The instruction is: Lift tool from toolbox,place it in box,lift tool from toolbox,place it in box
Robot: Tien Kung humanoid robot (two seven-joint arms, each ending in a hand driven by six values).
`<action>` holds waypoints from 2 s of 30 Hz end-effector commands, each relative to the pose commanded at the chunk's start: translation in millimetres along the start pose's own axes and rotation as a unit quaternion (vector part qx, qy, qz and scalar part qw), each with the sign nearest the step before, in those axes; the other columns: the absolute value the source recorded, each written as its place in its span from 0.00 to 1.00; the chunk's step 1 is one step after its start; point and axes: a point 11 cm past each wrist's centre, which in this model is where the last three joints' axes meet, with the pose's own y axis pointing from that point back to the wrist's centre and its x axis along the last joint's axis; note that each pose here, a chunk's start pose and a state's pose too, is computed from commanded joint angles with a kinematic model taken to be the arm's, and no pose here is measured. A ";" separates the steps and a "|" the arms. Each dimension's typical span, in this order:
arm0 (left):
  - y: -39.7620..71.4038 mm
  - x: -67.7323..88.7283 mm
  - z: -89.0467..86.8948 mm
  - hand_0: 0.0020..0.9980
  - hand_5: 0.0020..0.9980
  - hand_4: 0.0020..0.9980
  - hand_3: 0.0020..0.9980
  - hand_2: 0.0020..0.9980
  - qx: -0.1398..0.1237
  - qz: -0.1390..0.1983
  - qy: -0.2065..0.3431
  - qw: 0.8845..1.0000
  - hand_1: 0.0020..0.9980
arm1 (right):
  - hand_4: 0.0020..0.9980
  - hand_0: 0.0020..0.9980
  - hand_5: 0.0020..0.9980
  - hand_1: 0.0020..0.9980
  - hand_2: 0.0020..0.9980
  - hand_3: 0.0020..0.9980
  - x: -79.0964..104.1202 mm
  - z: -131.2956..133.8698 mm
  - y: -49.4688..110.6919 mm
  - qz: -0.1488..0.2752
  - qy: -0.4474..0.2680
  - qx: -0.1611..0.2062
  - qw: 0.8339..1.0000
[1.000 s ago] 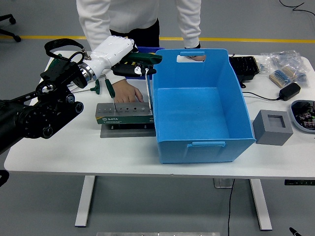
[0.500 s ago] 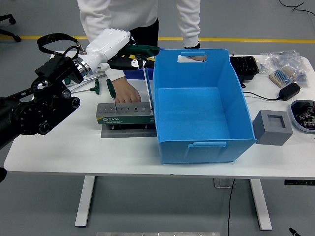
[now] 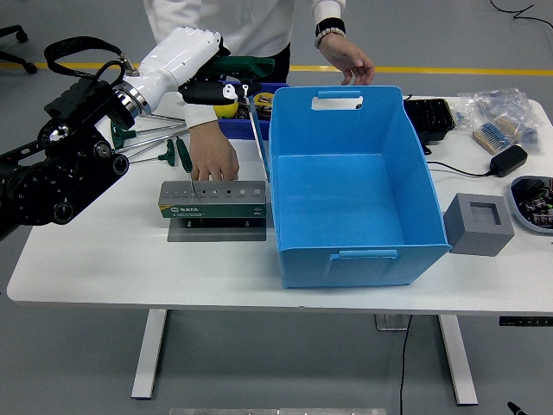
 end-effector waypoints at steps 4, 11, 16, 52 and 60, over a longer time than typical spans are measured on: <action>-0.1 6.5 0.1 0.18 0.66 0.74 0.00 0.05 -0.002 0.004 -0.001 1.000 0.04 | 0.93 0.72 0.81 0.70 0.76 0.68 0.1 0.4 0.0 0.000 0.001 -0.001 1.000; -0.7 19.8 3.4 0.17 0.65 0.73 0.00 0.05 -0.012 0.005 -0.007 1.000 0.04 | 0.93 0.72 0.81 0.70 0.76 0.68 0.2 1.2 0.0 0.001 0.000 -0.001 1.000; -1.2 33.4 3.1 0.18 0.63 0.73 0.00 0.05 -0.014 0.008 -0.010 1.000 0.04 | 0.93 0.72 0.81 0.70 0.76 0.68 0.3 1.7 0.0 0.001 0.000 -0.001 1.000; -0.6 -50.7 116.0 0.18 0.56 0.70 0.02 0.07 -0.145 -0.125 0.016 0.981 0.05 | 0.93 0.72 0.81 0.70 0.76 0.68 0.6 2.6 0.0 0.001 0.000 -0.003 1.000; 1.6 -74.1 118.3 0.22 0.56 0.73 0.08 0.11 -0.148 -0.158 0.009 0.976 0.09 | 0.93 0.72 0.81 0.70 0.76 0.68 1.4 3.9 0.0 0.001 0.002 -0.005 1.000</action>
